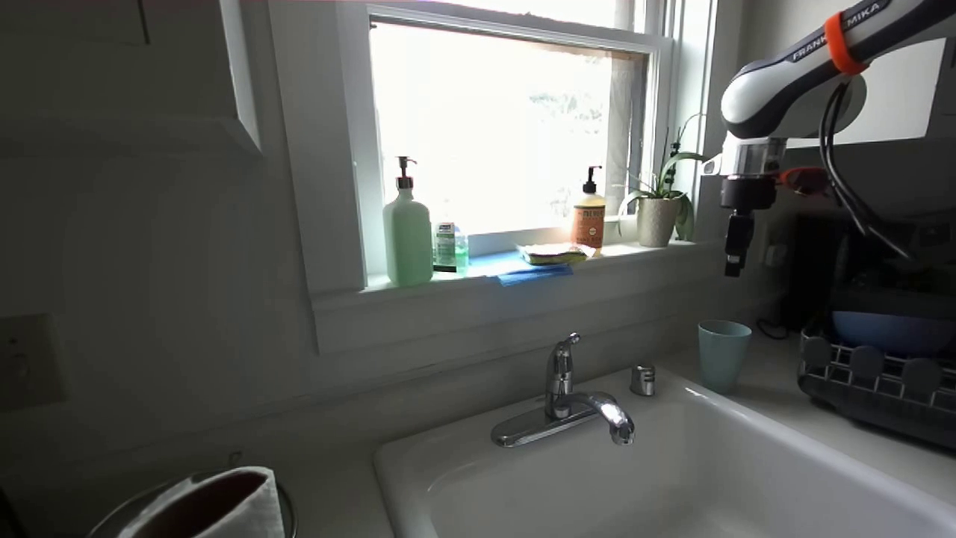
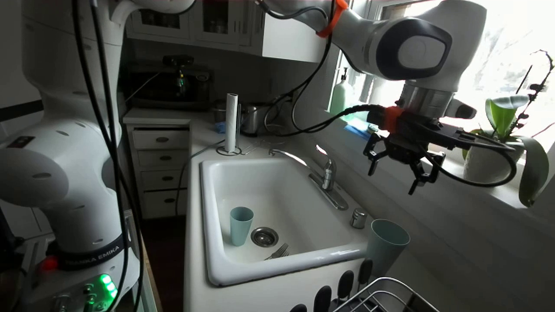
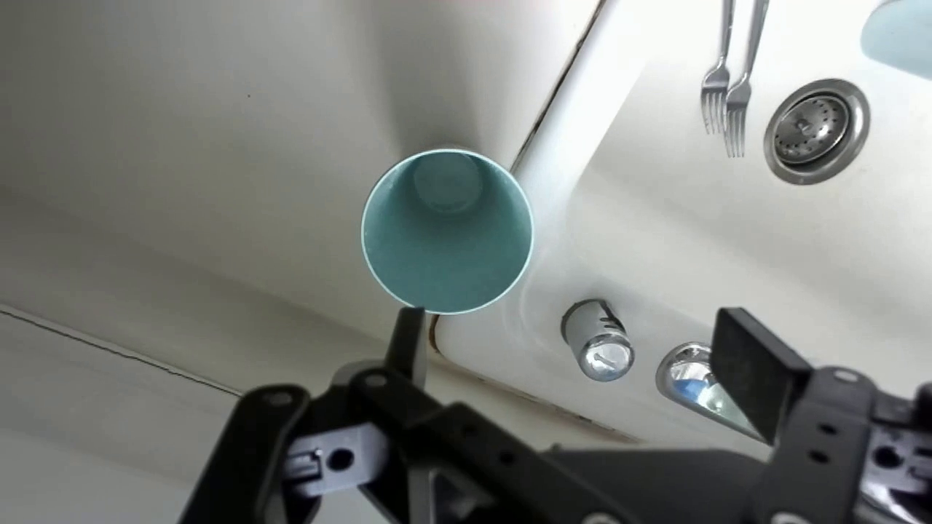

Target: Move the faucet head to the left, pick up the cup on the right and pour its contents into the cup in the sink

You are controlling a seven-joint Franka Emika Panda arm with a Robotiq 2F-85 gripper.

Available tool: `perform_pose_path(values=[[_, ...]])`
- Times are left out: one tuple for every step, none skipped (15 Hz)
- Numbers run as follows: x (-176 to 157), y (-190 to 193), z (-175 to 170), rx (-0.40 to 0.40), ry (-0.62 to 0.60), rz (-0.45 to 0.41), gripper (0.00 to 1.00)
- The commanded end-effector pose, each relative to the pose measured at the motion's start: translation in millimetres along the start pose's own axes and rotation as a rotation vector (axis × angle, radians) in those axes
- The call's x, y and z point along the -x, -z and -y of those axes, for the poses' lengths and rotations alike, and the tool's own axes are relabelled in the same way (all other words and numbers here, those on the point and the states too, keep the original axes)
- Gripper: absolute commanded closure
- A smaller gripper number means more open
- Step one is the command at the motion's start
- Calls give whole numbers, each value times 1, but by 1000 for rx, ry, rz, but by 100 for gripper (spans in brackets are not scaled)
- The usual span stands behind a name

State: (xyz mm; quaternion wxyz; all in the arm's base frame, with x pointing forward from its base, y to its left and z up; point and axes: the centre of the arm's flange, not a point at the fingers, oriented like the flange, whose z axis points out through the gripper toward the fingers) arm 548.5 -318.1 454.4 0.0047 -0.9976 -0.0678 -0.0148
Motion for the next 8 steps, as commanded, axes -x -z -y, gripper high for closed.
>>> perform_pose_path(values=[[27,12,35,33,-26,32,0],[31,13,40,31,-21,45,0],[33,15,47,35,-19,51,0],[36,14,52,43,-14,51,0],[15,11,30,27,-6,33,0],[18,12,35,29,-4,39,0],[20,12,39,29,-2,41,0],[22,12,41,28,-1,42,0]])
